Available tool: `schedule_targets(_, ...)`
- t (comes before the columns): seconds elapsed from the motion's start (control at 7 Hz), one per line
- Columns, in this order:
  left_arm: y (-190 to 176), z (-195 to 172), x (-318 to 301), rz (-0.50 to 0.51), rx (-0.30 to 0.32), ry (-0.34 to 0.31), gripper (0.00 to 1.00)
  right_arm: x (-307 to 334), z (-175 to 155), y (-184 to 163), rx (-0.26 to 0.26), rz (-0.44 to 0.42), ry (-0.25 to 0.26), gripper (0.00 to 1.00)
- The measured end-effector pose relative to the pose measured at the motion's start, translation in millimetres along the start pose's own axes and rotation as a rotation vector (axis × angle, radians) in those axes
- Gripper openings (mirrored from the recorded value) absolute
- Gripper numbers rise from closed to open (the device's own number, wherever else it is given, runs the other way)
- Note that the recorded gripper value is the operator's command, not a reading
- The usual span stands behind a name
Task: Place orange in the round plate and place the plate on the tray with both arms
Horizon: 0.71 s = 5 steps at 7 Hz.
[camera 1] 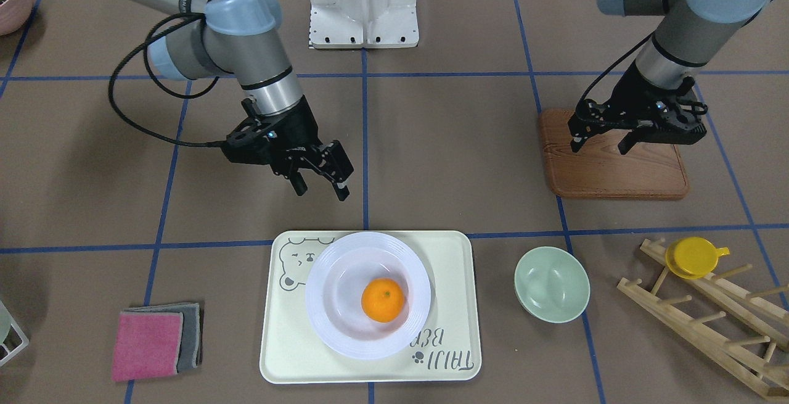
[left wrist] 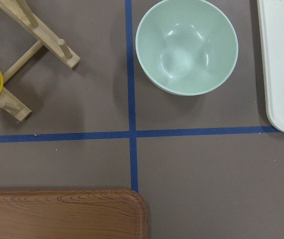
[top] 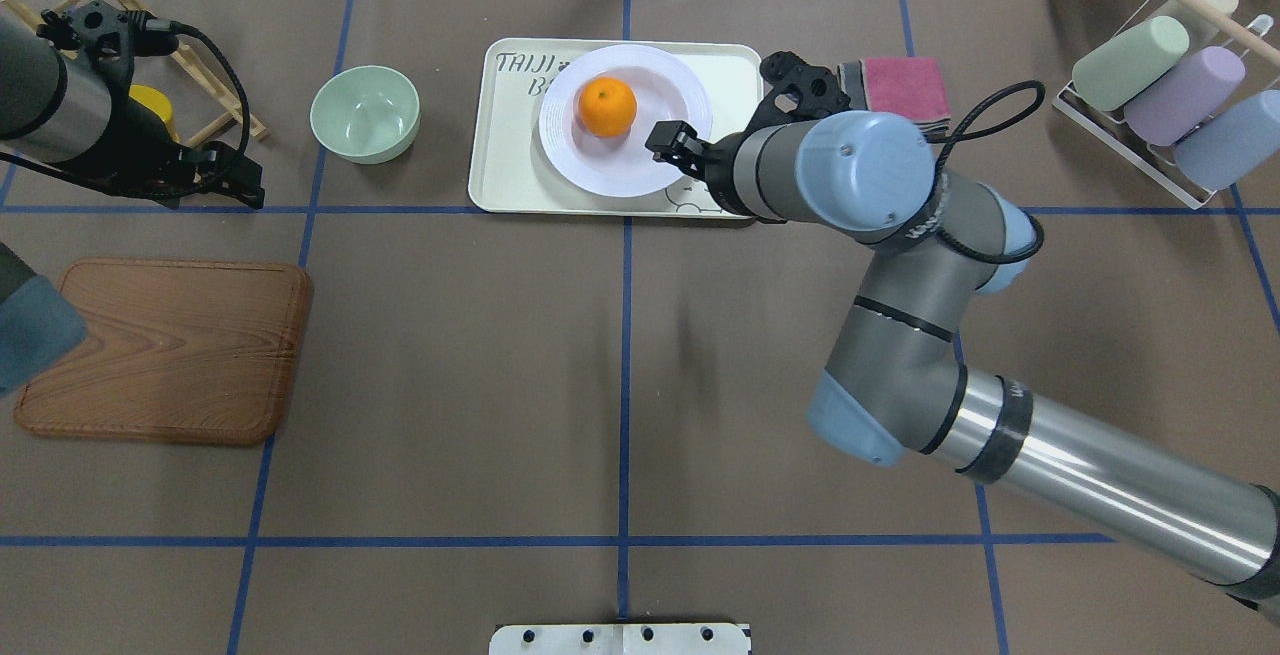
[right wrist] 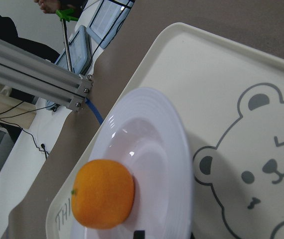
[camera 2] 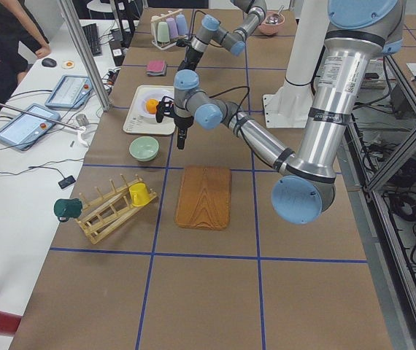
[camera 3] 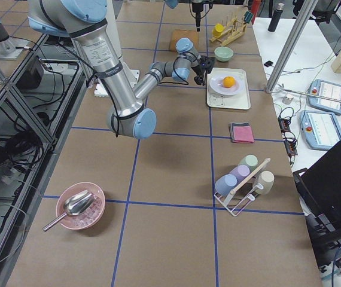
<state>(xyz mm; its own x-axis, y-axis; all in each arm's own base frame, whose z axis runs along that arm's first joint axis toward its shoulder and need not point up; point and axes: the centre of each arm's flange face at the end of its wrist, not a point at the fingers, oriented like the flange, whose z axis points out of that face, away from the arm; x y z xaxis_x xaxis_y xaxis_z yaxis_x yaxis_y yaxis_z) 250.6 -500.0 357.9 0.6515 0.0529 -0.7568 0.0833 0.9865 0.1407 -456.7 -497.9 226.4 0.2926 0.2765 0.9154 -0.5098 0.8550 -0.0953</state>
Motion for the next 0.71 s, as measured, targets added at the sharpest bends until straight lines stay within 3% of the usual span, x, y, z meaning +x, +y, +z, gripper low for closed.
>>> schedule_targets(0.14,2.6,-0.1,-21.6,0.043,-0.005,-0.018,0.97,25.3,-29.1,-46.0,-0.059,-0.102,0.018,1.00)
schedule_targets(0.29,7.5,-2.7,-60.6,0.113,-0.011,-0.049,0.97,49.3,-55.5,-93.7,-0.080,-0.205,0.058,1.00)
schedule_targets(0.57,17.1,-17.5,-155.8,0.264,-0.025,-0.125,0.97,112.2,-109.2,-167.4,-0.109,-0.464,0.222,1.00)
schedule_targets(0.71,22.2,-24.7,-204.5,0.328,-0.040,-0.162,0.98,151.7,-146.1,-205.3,-0.173,-0.625,0.325,1.00)
